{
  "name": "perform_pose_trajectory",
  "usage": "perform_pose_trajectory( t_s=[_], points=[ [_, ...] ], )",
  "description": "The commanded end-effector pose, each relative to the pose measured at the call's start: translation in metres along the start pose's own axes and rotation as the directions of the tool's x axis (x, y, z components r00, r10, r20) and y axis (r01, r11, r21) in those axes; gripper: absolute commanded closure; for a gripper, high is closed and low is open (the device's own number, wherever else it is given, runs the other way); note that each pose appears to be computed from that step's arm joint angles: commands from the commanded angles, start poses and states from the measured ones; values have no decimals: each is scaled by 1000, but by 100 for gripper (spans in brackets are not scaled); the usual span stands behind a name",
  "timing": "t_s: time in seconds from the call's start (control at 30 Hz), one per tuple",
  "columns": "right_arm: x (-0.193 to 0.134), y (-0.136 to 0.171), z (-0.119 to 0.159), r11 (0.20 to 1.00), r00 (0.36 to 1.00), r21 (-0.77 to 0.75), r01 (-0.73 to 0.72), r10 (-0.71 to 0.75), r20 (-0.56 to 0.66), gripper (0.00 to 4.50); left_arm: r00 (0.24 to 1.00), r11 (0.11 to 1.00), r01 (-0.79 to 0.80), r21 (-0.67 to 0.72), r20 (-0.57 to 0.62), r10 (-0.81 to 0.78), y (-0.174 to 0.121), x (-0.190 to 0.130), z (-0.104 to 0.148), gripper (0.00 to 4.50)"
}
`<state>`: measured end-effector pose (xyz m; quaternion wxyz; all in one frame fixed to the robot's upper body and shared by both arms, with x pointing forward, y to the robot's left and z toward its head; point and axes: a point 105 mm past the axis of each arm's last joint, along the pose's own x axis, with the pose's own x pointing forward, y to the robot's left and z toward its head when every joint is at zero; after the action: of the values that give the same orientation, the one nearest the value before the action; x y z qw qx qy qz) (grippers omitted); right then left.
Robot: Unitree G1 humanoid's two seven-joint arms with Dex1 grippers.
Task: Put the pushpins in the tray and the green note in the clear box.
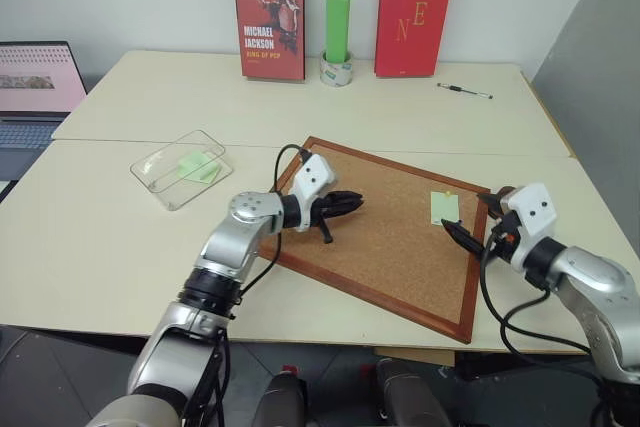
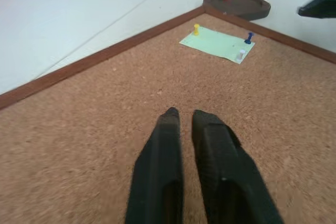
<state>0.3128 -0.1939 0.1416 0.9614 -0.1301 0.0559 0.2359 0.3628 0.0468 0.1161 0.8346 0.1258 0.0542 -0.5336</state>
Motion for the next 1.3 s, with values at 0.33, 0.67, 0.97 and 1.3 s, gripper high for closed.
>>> perform_pose_trajectory(
  t_s=[0.33, 0.67, 0.97, 1.3],
  points=[
    [48, -41, -1, 990, 992, 67, 123, -120, -47, 0, 997, 999, 14, 31, -74, -11, -2, 14, -29, 420],
    [67, -45, -16, 987, 987, 97, 131, -120, -109, 94, 997, 999, 5, 31, -83, -2, -3, 10, -33, 421],
    [70, -45, -16, 986, 987, 107, 130, -118, -111, 283, 996, 999, -8, 32, -89, 11, -2, 8, -34, 421],
    [70, -37, -5, 989, 993, 103, 105, -98, -67, 446, 988, 999, -19, 28, -151, 23, 0, 8, -44, 421]
  ],
)
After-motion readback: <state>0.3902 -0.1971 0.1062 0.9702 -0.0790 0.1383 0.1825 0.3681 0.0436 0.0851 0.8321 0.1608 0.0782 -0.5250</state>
